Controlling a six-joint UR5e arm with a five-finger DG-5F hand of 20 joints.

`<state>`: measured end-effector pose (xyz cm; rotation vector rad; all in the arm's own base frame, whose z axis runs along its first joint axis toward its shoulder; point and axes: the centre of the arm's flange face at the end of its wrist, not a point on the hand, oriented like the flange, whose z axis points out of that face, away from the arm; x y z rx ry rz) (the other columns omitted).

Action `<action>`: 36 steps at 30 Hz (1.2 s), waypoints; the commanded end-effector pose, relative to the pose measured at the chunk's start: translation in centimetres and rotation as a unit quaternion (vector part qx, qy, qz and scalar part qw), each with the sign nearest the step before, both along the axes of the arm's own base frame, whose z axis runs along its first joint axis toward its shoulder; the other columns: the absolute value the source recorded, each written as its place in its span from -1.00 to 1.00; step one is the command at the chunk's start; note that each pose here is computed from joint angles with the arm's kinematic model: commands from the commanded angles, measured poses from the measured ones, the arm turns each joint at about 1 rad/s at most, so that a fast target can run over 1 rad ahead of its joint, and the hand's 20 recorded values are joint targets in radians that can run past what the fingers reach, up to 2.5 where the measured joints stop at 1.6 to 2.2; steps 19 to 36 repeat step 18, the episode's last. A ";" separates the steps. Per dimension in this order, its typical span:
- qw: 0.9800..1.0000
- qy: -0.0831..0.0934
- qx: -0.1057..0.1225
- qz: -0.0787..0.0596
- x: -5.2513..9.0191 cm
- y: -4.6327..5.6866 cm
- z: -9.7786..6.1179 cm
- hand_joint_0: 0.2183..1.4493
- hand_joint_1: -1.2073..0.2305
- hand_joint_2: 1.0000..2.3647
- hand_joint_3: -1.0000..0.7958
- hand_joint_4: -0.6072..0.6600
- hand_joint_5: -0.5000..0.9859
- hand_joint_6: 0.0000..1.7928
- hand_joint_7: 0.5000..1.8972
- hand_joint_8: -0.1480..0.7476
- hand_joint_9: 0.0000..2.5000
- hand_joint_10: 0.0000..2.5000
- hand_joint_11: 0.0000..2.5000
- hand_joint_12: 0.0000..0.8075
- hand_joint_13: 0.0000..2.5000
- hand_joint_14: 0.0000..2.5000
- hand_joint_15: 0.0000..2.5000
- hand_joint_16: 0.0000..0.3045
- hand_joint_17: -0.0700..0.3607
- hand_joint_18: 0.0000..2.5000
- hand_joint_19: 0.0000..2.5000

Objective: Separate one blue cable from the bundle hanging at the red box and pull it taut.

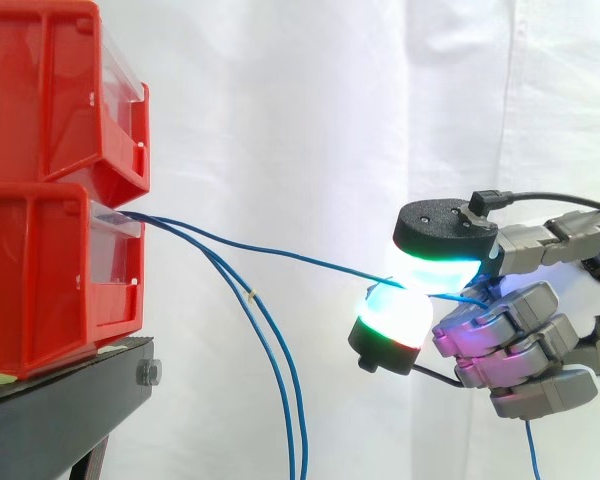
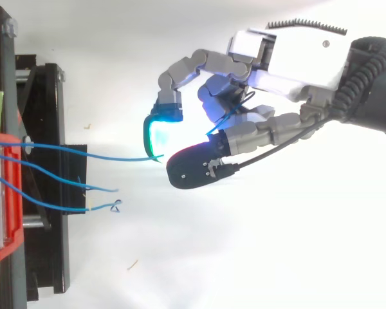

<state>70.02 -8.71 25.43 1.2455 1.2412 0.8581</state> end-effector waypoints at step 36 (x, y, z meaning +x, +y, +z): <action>1.000 0.000 0.000 0.000 0.0 0.0 0.1 -0.25 -0.39 -1.00 0.07 -0.32 -0.51 0.03 0.03 0.18 -0.39 1.00 -0.11 -0.02 -0.26 1.00 0.00 -0.65 -0.12 0.13 0.19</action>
